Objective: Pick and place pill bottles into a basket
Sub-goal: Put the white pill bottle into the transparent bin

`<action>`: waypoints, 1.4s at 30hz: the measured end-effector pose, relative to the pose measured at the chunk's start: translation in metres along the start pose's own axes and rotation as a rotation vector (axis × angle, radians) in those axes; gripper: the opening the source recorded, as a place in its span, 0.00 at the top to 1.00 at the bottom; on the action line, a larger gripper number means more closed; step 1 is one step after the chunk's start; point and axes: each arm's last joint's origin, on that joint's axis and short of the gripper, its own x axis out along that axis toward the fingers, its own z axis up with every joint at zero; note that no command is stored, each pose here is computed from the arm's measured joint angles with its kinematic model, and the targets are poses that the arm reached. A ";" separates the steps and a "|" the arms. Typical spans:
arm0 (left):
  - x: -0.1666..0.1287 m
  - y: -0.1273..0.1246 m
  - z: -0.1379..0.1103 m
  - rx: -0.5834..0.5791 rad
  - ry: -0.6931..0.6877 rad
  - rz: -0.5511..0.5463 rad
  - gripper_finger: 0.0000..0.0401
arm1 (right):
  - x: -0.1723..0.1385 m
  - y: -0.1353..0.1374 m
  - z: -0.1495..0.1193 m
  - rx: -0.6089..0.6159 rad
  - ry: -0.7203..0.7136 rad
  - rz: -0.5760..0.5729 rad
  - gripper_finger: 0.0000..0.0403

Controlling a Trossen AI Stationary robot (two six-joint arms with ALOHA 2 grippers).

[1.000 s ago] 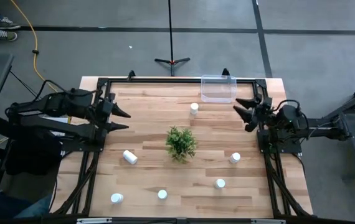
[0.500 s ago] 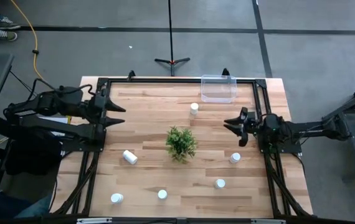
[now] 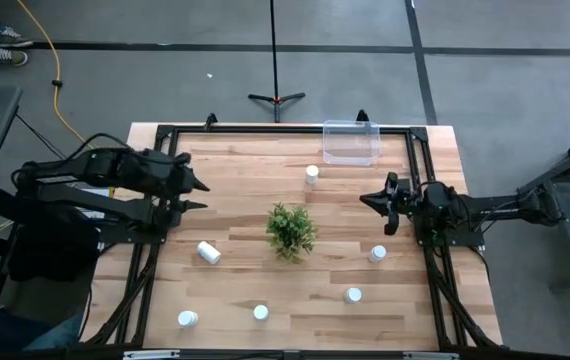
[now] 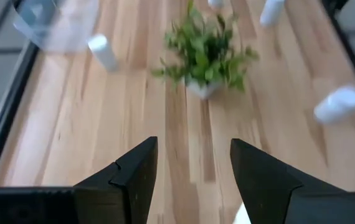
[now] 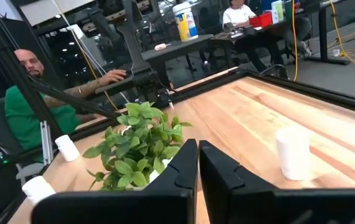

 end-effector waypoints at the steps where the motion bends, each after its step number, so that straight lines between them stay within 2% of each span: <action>1: 0.002 0.000 -0.001 0.014 0.032 -0.007 0.42 | 0.000 0.000 -0.001 -0.002 0.012 -0.004 0.97; 9: 0.026 -0.003 -0.001 0.079 0.191 -0.086 0.42 | -0.001 -0.005 -0.013 -0.022 0.137 -0.048 0.89; 13: 0.036 -0.004 0.002 0.107 0.227 -0.127 0.42 | -0.001 -0.005 -0.013 -0.022 0.139 -0.046 0.86; 17: 0.044 -0.007 0.004 0.135 0.241 -0.243 0.42 | -0.001 -0.005 -0.013 -0.023 0.135 -0.056 0.85; 19: 0.049 -0.008 0.005 0.145 0.256 -0.266 0.42 | -0.001 -0.005 -0.013 -0.023 0.131 -0.068 0.85; 29: 0.071 -0.008 0.006 0.127 0.352 -0.266 0.42 | -0.001 -0.006 -0.013 -0.006 0.123 -0.091 0.88; 35: 0.081 -0.008 0.009 0.044 0.377 -0.242 0.42 | -0.001 -0.007 -0.015 -0.010 0.146 -0.097 0.88; 42: 0.083 -0.009 0.005 0.089 0.431 -0.271 0.42 | -0.002 -0.008 -0.019 -0.019 0.191 -0.113 0.88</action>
